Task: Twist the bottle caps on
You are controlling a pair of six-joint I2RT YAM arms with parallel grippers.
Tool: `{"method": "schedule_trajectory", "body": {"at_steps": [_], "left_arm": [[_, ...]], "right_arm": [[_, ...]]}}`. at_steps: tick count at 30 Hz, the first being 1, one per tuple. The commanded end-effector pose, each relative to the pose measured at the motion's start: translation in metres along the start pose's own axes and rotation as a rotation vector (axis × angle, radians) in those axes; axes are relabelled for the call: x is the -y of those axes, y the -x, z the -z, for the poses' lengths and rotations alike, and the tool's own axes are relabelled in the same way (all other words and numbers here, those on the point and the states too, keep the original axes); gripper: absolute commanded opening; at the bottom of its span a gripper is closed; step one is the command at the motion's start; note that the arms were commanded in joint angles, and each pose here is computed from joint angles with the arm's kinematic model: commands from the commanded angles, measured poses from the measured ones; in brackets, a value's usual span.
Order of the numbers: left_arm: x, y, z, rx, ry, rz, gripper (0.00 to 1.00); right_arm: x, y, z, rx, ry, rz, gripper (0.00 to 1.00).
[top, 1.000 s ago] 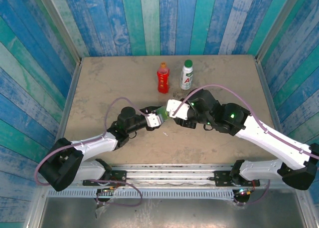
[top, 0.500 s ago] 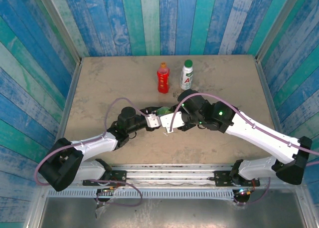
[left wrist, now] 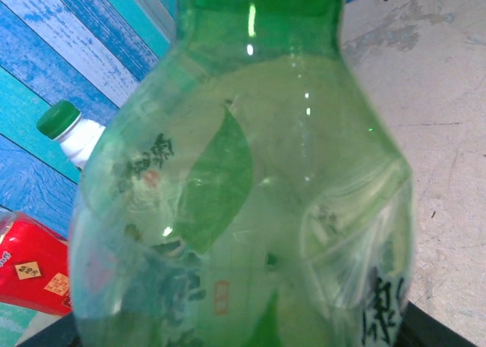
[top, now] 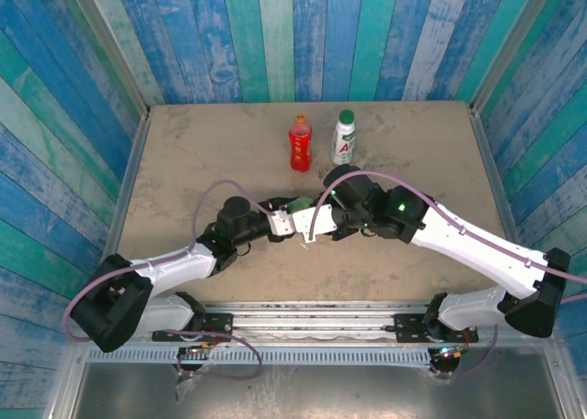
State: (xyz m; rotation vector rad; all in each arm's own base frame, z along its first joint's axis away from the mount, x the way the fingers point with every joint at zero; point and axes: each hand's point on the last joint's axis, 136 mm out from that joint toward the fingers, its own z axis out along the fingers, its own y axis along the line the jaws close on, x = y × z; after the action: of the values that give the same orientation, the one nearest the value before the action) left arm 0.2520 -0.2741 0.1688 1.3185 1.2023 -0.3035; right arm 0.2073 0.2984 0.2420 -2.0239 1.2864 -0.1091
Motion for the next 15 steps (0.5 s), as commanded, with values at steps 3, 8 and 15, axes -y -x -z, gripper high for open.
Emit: {"method": "schedule_trajectory", "body": {"at_steps": [3,8,15], "left_arm": [[-0.008,0.016,0.006,0.05,0.029,-0.02,0.6],[-0.008,0.017,0.006,0.051,0.03,-0.019,0.6],[-0.016,0.021,0.007,0.069,0.073,-0.015,0.59]], "right_arm": [[0.0,-0.002,-0.004,-0.015,-0.001,-0.013,0.34],[-0.002,-0.002,-0.003,-0.011,0.017,-0.038,0.24],[0.033,-0.005,-0.001,-0.019,-0.113,-0.426,0.04]]}}
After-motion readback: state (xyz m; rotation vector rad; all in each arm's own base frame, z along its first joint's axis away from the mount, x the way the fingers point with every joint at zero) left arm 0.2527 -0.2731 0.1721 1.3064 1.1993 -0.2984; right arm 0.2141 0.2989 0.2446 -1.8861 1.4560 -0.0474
